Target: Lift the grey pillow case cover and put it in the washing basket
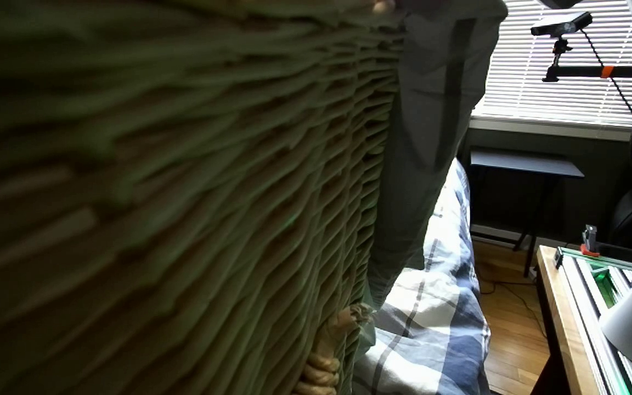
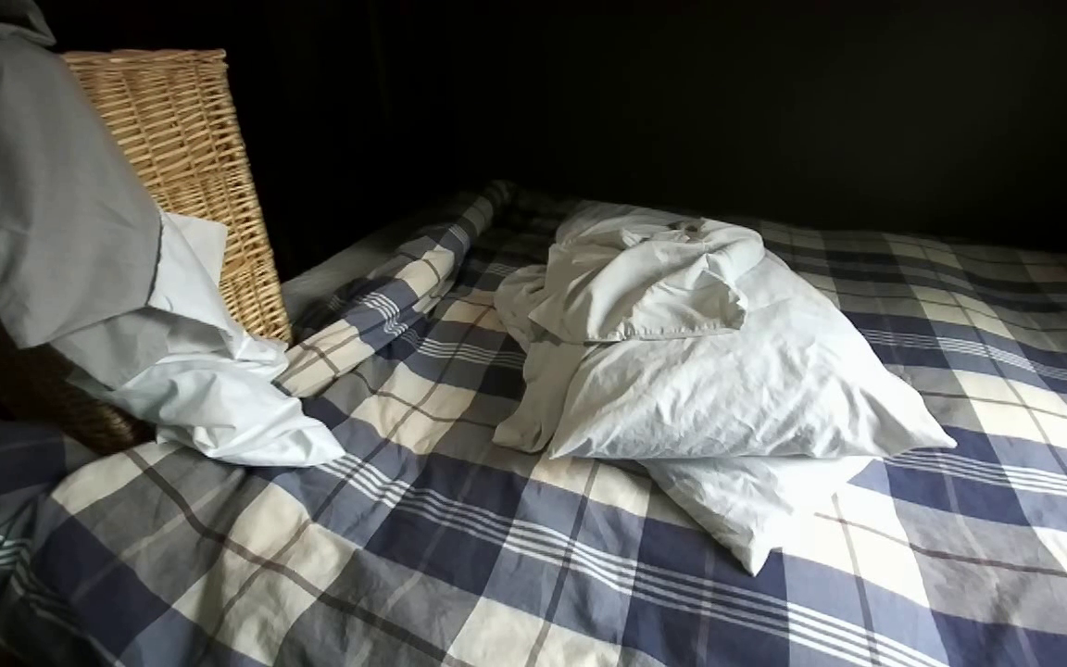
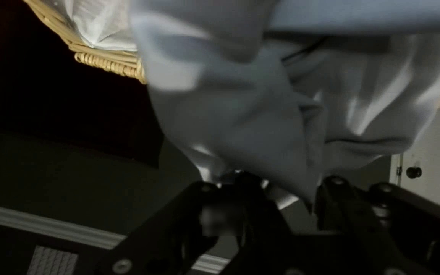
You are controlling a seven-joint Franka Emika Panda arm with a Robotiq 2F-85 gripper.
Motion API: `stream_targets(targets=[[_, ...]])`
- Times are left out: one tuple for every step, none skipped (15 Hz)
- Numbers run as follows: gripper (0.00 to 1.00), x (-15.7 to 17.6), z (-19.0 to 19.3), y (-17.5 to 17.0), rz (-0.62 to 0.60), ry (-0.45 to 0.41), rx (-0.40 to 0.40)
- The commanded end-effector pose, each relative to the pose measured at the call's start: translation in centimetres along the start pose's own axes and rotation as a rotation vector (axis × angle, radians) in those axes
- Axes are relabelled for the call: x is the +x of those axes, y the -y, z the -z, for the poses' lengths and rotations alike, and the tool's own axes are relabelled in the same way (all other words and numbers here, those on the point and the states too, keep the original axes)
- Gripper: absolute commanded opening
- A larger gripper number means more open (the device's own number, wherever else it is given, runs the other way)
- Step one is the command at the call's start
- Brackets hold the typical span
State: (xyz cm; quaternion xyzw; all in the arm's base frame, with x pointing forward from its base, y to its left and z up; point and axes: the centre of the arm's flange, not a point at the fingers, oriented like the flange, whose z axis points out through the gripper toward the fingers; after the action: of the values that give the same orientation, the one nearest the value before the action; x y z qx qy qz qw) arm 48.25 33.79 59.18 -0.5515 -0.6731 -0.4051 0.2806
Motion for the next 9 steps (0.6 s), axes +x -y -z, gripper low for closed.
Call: stream_targets(targets=[[0.63,0.97,-0.58,-1.33,0.000,0.107,0.052],[0.72,1.13,-0.40,-1.38,-0.017,0.155,0.083],[0.78,1.25,-0.35,-1.38,-0.029,0.190,0.109],[0.87,1.28,-0.38,-1.46,-0.040,0.224,0.148],[0.94,1.38,-0.30,-1.56,-0.039,0.272,0.178],[0.99,1.50,-0.21,-1.56,-0.028,0.316,0.196],[1.00,1.63,-0.15,-1.62,-0.017,0.348,0.211],[1.00,1.77,0.00,-1.71,-0.001,0.376,0.219],[1.00,1.95,0.14,-1.76,0.002,0.397,0.224]])
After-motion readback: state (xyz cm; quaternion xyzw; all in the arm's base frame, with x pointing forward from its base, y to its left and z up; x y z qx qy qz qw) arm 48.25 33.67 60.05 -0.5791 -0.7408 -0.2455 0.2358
